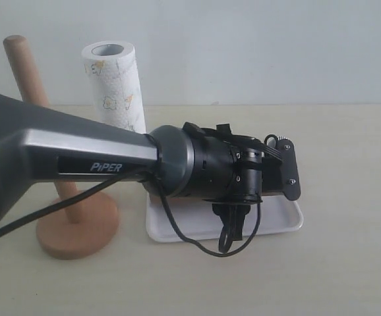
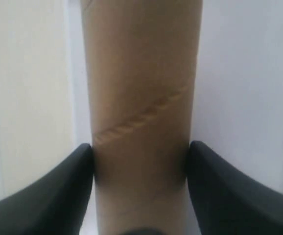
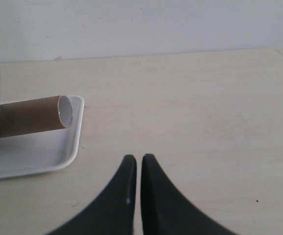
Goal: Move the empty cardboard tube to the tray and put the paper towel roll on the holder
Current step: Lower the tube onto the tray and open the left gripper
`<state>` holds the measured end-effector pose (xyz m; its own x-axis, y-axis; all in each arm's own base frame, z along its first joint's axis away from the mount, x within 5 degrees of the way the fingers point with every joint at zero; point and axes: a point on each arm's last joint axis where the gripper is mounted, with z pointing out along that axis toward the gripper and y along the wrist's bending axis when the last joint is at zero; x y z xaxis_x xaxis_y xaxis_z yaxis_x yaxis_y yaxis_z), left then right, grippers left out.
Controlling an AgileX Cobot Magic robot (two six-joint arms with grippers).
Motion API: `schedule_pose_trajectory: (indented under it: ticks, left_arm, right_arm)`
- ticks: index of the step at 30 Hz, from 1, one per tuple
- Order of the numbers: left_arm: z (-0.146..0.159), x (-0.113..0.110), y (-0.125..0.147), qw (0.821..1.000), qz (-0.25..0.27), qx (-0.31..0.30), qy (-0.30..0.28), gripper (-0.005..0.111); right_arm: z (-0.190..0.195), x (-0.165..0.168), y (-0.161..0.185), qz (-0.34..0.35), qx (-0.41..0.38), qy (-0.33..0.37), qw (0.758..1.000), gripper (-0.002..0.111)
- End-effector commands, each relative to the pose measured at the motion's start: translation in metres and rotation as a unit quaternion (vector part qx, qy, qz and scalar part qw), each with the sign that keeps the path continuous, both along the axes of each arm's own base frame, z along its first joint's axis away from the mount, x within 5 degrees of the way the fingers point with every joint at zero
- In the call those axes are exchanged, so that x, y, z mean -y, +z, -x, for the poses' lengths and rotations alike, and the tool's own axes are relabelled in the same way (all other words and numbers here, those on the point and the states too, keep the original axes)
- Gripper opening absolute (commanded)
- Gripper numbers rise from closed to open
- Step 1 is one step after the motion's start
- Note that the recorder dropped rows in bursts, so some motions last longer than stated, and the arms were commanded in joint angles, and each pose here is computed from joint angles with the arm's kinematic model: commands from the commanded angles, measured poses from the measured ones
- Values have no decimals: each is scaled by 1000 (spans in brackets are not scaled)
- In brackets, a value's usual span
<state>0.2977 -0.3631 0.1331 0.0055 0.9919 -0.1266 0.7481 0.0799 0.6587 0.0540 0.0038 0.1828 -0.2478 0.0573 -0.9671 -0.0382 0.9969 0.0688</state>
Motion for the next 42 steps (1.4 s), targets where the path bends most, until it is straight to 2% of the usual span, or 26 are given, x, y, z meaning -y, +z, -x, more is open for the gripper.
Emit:
schedule_pose_trajectory:
  ticks: [1, 28, 31, 37, 42]
  left_arm:
    - [0, 2, 0, 1000, -5, 1, -15, 4]
    - [-1, -3, 0, 1000, -29, 1, 1, 4]
    - [0, -3, 0, 1000, -28, 0, 1, 12]
    - [0, -3, 0, 1000, -26, -1, 1, 40]
    - [0, 0, 0, 1000, -15, -2, -8, 49]
  right_arm:
    - [0, 0, 1, 0, 6, -2, 1000, 4]
    - [0, 0, 1, 0, 6, -2, 1000, 4]
    - [0, 0, 1, 0, 6, -2, 1000, 4]
    - [0, 0, 1, 0, 4, -2, 1000, 4]
    - [0, 0, 1, 0, 4, -2, 1000, 4]
